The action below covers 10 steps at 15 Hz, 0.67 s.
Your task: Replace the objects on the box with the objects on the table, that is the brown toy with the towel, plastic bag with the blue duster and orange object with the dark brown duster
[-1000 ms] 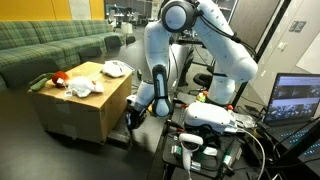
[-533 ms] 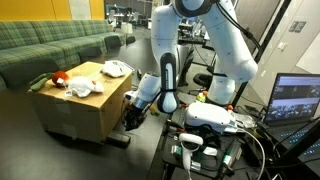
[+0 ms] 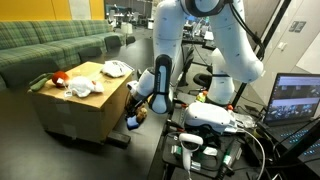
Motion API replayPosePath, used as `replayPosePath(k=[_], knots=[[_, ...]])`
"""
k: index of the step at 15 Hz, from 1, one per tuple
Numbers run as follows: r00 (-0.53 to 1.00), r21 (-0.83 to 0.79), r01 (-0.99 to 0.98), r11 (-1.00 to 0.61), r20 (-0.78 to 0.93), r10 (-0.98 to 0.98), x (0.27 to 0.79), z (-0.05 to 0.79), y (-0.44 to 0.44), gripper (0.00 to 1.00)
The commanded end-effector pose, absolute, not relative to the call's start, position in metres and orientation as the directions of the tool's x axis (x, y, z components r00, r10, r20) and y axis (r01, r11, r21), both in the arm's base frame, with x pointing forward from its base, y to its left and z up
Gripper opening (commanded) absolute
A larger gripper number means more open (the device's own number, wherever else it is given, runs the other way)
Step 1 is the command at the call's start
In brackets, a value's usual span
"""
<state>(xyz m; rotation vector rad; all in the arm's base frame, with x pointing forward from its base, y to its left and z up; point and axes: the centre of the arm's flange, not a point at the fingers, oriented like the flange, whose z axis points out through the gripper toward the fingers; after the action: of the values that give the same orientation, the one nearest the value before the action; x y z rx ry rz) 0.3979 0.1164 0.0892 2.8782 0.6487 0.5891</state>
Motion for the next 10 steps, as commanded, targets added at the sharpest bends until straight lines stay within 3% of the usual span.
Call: replayPosePath(k=[1,5,10], knots=[[0.881,0.322,0.251,-0.913,0.315,0.354,0.389,0.088,0.122,0.74],[0.943,0.347,0.138,-0.928,0.241,0.23,0.375,0.083,0.133,0.99],[0.991,0.307,-0.005,-0.952,0.126,0.035,0.374,0.071,0.154,1.0]])
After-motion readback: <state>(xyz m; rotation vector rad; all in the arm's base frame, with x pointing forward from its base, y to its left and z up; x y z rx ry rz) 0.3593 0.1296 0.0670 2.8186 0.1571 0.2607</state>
